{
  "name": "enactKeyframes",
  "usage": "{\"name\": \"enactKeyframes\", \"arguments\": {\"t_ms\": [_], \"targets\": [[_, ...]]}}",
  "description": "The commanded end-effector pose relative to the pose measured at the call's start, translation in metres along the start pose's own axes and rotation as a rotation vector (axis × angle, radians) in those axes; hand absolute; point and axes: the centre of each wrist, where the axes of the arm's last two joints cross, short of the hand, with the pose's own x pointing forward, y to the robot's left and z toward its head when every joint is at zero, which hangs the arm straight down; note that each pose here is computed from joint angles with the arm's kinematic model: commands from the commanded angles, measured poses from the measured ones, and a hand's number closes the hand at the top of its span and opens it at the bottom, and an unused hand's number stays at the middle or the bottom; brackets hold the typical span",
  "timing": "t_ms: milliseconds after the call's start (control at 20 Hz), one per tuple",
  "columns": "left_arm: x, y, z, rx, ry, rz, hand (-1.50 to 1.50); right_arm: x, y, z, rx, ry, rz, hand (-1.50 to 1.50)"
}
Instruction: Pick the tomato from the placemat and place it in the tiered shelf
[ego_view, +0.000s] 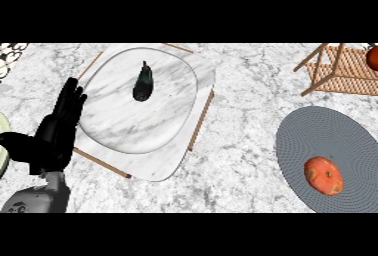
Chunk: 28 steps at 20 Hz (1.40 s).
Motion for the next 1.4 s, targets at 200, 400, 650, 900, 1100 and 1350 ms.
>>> {"name": "enactKeyframes", "arguments": {"t_ms": [200,400,650,900,1100,1350], "targets": [[-0.006,0.007,0.002,0.007,-0.004,0.006,0.00,0.000,-0.002,-0.001,0.008,-0.079,-0.145,-1.50],[-0.003,-0.004,0.001,0.012,0.005,0.021,0.00,0.012,-0.026,-0.004,-0.058,-0.085,-0.280,-1.50],[-0.015,0.009,0.002,0.012,0.002,0.000,0.00,0.011,-0.104,0.012,-0.171,-0.020,-0.283,-1.50],[-0.007,0.009,0.002,0.020,0.012,0.008,0.00,-0.015,-0.131,0.031,-0.260,0.102,-0.269,-1.50],[-0.014,0.007,0.012,0.027,0.005,-0.003,0.00,-0.028,-0.175,0.056,-0.248,0.107,-0.287,-1.50],[-0.011,0.009,0.000,0.039,0.012,0.014,0.00,-0.048,-0.196,0.079,-0.213,0.098,-0.320,-1.50]]}}
